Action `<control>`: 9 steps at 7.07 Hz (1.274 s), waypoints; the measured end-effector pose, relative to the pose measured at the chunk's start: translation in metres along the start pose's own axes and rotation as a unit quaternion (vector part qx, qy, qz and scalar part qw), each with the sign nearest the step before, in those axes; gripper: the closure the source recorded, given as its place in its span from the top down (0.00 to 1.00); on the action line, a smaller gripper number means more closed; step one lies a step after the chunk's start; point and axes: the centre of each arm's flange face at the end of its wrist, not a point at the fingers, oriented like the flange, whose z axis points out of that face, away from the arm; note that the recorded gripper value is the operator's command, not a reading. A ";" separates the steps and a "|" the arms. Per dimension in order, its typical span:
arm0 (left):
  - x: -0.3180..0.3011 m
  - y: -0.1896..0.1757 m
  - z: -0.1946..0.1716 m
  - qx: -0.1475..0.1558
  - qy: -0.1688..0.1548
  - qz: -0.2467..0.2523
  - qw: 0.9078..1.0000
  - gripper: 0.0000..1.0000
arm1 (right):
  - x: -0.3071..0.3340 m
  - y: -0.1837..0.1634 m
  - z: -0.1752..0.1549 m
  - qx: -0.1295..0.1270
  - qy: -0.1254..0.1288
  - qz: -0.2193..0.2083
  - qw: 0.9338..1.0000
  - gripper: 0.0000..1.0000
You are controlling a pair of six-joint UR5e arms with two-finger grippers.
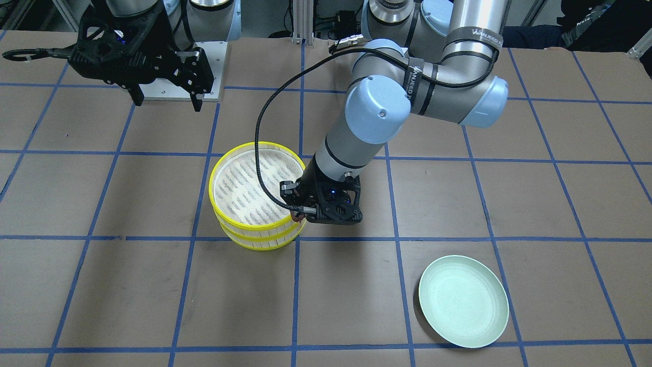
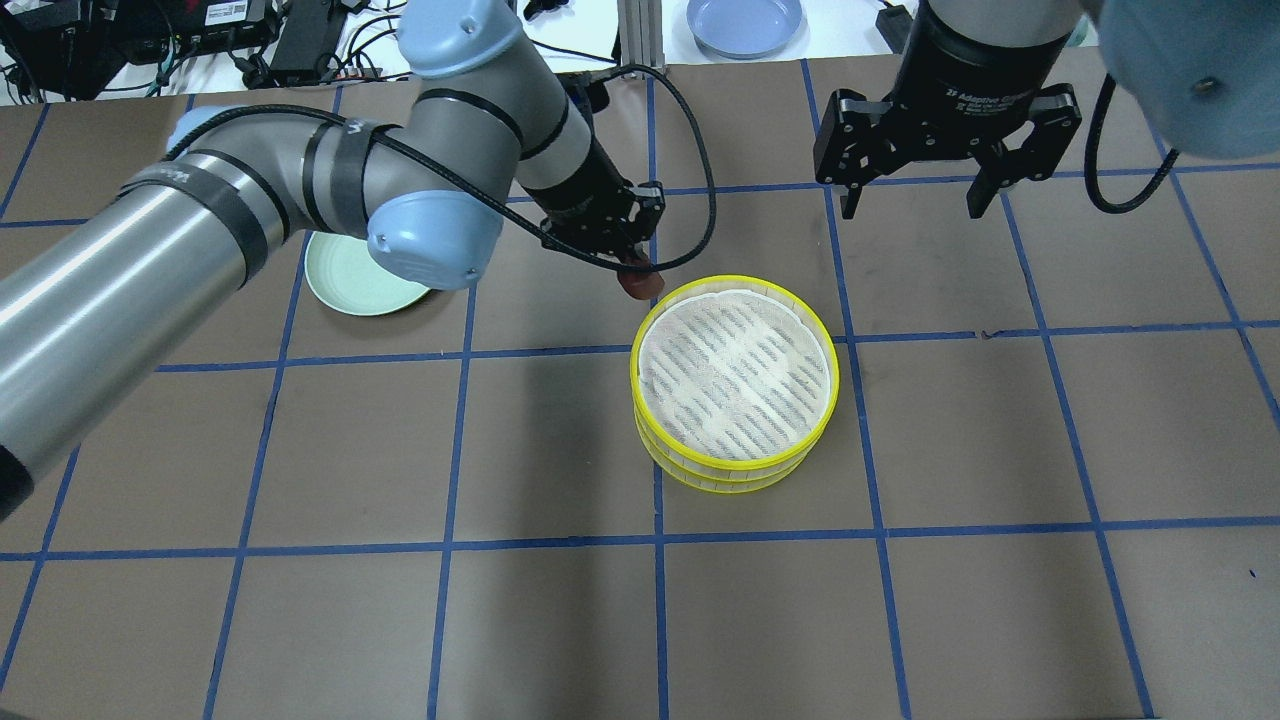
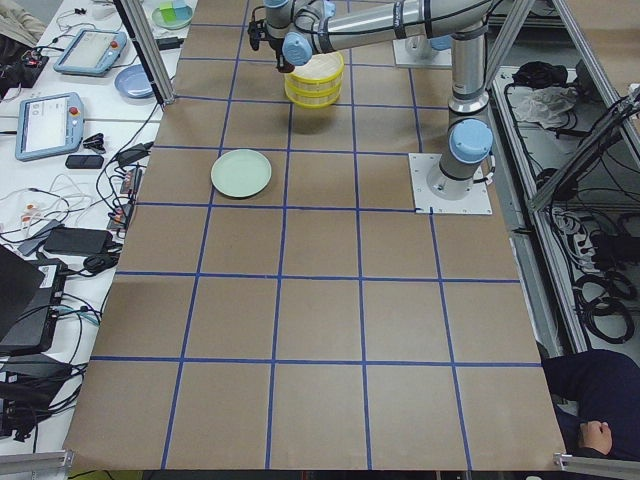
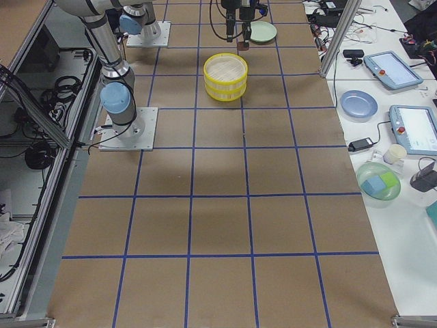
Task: Stack buns with steamer
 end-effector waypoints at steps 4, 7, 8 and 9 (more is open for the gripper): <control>0.006 0.052 0.048 -0.060 -0.021 0.007 0.998 1.00 | 0.008 -0.002 -0.003 0.001 -0.004 0.018 1.000 1.00; 0.007 0.053 0.044 -0.065 -0.026 -0.003 0.998 1.00 | 0.008 -0.002 -0.004 0.004 -0.003 0.018 1.000 1.00; 0.006 0.052 0.041 -0.065 -0.028 -0.006 0.997 1.00 | 0.009 -0.002 -0.004 0.004 -0.002 0.018 1.000 1.00; 0.004 0.050 0.032 -0.062 -0.033 -0.009 0.997 1.00 | 0.009 -0.002 -0.003 0.003 -0.002 0.018 1.000 1.00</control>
